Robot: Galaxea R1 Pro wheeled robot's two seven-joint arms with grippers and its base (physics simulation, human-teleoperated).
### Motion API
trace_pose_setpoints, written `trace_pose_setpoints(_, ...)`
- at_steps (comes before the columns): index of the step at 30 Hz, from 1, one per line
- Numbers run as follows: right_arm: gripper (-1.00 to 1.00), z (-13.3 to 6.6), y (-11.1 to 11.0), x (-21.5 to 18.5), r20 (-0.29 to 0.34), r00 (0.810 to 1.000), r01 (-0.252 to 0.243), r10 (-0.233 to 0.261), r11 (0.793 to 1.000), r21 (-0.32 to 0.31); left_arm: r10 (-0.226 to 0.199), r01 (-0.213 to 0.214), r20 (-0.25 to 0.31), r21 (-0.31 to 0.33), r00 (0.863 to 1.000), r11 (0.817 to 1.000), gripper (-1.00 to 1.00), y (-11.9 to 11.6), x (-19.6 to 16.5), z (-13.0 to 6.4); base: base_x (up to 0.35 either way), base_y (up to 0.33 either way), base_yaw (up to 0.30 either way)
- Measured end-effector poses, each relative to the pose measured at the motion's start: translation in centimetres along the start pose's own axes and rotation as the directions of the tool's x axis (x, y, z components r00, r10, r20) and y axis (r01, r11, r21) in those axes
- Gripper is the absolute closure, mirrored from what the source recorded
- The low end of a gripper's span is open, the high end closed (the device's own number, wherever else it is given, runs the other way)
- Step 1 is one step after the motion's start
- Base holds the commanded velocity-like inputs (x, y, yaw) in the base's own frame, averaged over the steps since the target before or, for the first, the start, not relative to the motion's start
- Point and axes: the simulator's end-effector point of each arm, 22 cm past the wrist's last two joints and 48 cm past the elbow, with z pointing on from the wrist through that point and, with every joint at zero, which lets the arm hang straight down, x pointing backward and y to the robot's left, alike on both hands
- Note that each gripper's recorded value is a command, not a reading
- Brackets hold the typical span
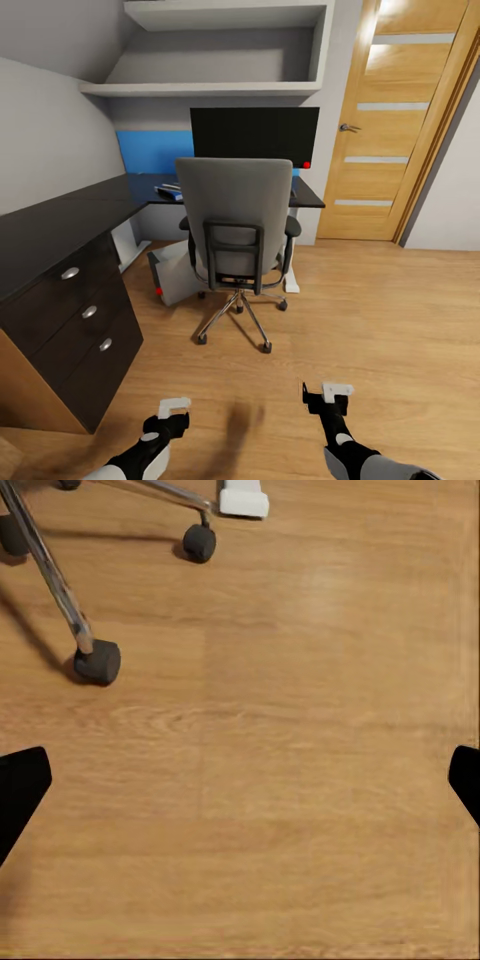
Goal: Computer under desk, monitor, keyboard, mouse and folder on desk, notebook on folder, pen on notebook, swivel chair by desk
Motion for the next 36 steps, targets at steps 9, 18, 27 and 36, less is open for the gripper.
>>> trace_pose_setpoints(9,-1.0,-5.2,-6.2,6.6,-0.092,0.992,-0.075,0.088,0.987,0.141,-0.15,0.15,0.006,-0.098,0.989,0.984,-1.0,4.0,1.8,-1.7,0.0,0.0,0.0)
trace_pose_setpoints(18,-1.0,-6.1,-5.7,4.9,-0.084,0.992,-0.087,0.099,0.987,0.132,-0.153,0.151,-0.01,-0.106,0.988,0.983,-1.0,4.3,2.4,-3.4,0.0,0.0,0.0)
trace_pose_setpoints(27,-1.0,-10.5,-9.3,8.5,-0.179,0.982,-0.028,0.067,0.977,0.212,-0.136,0.122,-0.085,-0.156,0.987,0.98,-1.0,7.5,7.0,-6.2,0.0,0.0,0.0)
trace_pose_setpoints(36,-1.0,-11.7,-8.7,7.5,-0.194,0.978,-0.031,0.072,0.978,0.206,-0.12,0.101,-0.076,-0.213,0.99,0.972,-1.0,11.4,11.1,-10.2,0.0,0.0,0.0)
